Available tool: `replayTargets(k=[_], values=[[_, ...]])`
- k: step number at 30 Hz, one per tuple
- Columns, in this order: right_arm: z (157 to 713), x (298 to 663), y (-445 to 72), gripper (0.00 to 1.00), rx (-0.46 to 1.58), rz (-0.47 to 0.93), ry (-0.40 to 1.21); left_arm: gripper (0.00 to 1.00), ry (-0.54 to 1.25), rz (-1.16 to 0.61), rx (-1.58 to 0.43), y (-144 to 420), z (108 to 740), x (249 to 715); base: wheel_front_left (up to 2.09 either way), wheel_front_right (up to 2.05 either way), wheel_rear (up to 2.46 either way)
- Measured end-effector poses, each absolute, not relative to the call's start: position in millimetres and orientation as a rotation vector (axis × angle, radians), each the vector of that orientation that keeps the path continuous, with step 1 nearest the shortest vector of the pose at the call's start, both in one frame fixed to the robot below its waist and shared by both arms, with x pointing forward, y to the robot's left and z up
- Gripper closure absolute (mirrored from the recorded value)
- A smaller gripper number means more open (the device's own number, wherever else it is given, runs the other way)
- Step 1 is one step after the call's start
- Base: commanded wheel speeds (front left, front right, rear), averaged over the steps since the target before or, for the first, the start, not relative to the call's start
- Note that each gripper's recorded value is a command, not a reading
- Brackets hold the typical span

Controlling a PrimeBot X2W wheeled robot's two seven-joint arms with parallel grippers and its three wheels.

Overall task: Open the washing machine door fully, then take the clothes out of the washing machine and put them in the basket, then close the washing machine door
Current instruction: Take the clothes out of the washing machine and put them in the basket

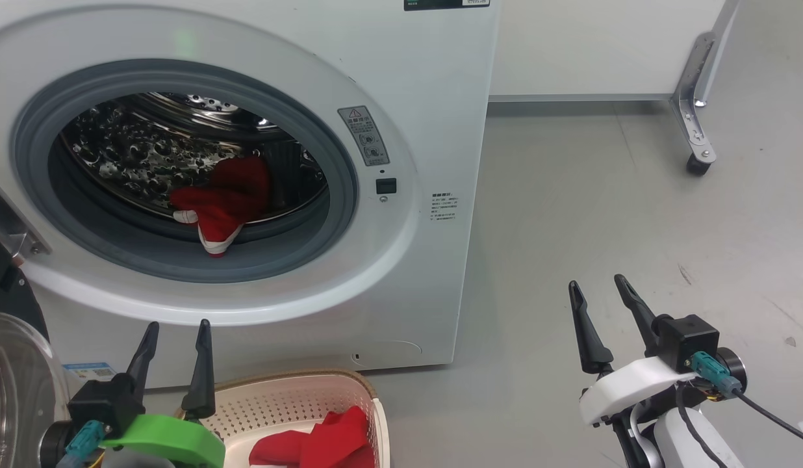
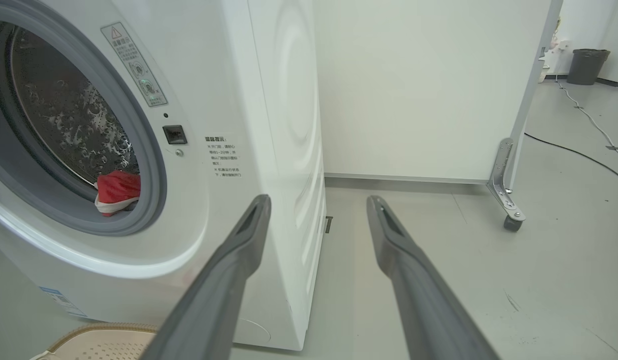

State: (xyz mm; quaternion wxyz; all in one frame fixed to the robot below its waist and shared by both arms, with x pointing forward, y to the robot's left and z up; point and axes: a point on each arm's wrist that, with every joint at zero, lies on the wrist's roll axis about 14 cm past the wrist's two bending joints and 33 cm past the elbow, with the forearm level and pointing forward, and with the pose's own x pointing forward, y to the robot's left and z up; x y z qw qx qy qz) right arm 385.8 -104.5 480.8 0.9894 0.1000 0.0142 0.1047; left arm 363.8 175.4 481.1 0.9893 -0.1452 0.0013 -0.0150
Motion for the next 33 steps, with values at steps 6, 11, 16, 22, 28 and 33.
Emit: replayTargets(k=[6, 11, 16, 22, 28, 33], values=[[479.1, 383.8, -105.1, 0.0, 0.203, 0.208, 0.033, 0.0, 0.002, -0.029, -0.288, 174.1, 480.5, 359.1, 0.0, 0.0, 0.0], [477.3, 382.9, -104.8, 0.0, 0.203, 0.209, 0.038, 0.0, 0.005, -0.031, -0.28, 173.2, 479.3, 357.5, 0.0, 0.0, 0.0], [477.1, 383.5, -104.6, 0.0, 0.204, 0.208, 0.038, 0.0, 0.011, -0.032, -0.277, 172.7, 477.4, 355.5, 0.0, 0.0, 0.0], [473.7, 385.3, -104.4, 0.0, 0.207, 0.207, 0.047, 0.0, 0.018, -0.035, -0.279, 170.7, 475.1, 357.6, 0.0, 0.0, 0.0], [465.7, 388.3, -103.3, 0.0, 0.21, 0.203, 0.069, 0.0, 0.048, -0.044, -0.28, 166.7, 465.8, 361.8, 0.0, 0.0, 0.0], [455.7, 390.7, -100.2, 0.0, 0.215, 0.209, 0.097, 0.0, 0.064, -0.052, -0.287, 163.3, 460.4, 374.3, 0.0, 0.0, 0.0]])
